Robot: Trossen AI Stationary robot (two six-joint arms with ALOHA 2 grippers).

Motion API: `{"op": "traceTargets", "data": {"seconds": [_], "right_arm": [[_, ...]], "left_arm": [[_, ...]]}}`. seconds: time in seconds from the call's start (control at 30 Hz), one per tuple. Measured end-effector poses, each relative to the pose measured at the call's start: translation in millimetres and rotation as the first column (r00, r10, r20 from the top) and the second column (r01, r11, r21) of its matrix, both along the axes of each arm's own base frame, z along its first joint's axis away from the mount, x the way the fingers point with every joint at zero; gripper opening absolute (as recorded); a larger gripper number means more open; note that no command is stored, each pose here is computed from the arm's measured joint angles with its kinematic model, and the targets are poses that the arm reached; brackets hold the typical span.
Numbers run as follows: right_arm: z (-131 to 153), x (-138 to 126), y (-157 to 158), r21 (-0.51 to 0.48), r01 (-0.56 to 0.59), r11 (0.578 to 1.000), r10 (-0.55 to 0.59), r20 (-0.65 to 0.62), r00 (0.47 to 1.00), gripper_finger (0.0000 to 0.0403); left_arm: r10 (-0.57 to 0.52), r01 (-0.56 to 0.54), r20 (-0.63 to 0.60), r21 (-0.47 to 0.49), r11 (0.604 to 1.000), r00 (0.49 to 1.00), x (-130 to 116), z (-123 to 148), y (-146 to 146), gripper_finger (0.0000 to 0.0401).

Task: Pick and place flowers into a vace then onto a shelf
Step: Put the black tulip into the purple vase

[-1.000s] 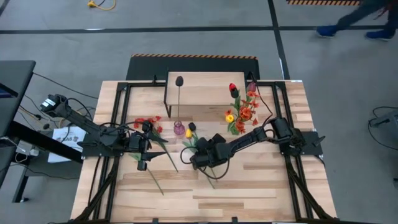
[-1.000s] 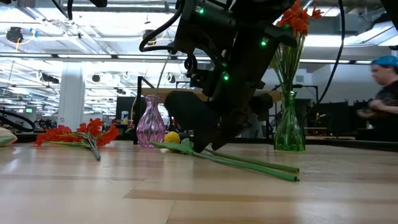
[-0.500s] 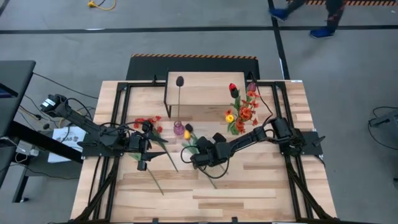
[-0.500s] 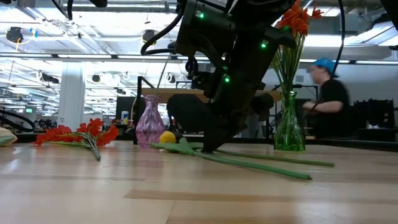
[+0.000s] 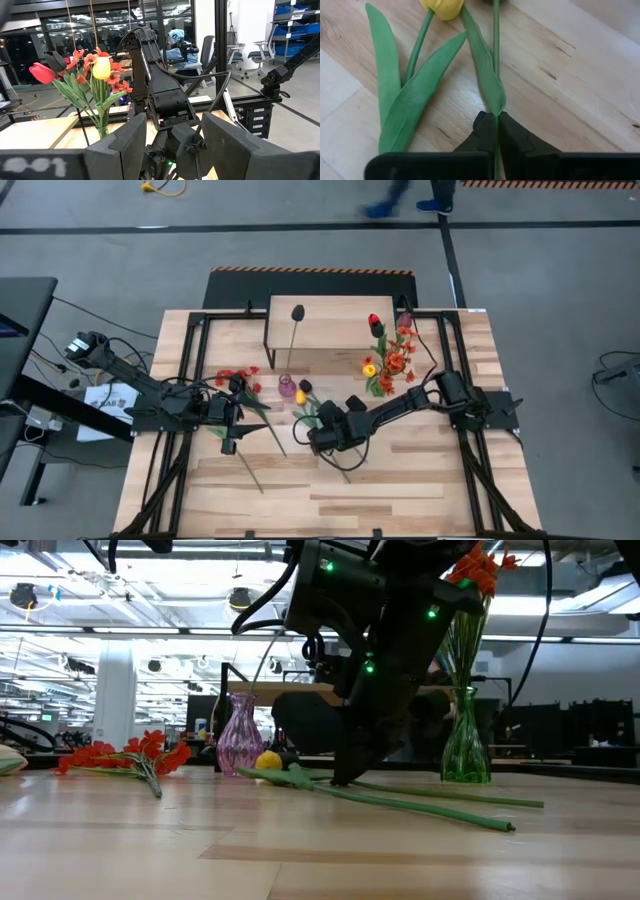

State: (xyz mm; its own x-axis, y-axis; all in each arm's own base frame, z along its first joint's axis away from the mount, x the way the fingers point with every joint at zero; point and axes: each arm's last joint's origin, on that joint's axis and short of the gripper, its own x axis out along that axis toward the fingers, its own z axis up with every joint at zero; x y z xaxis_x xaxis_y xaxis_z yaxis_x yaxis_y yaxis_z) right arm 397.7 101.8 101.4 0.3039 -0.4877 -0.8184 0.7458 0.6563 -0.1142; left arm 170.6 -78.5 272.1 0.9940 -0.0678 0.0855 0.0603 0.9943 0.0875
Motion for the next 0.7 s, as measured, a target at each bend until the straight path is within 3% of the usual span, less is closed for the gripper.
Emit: {"op": "traceTargets", "data": {"seconds": [0.37,0.7], "right_arm": [[9.1,-18.5,13.5,-0.085,0.044,0.995,-0.047,-0.032,0.998,0.0001],[39.8,-19.8,41.6,-0.114,-0.007,0.993,0.016,0.076,0.997,0.0001]], "left_arm": [[0.000,0.000,-0.003,0.001,1.000,1.000,0.4,-0.5,-0.3,0.0181],[0.002,-0.002,-0.018,0.009,1.000,1.000,1.9,-2.7,-1.0,0.0181]]}}
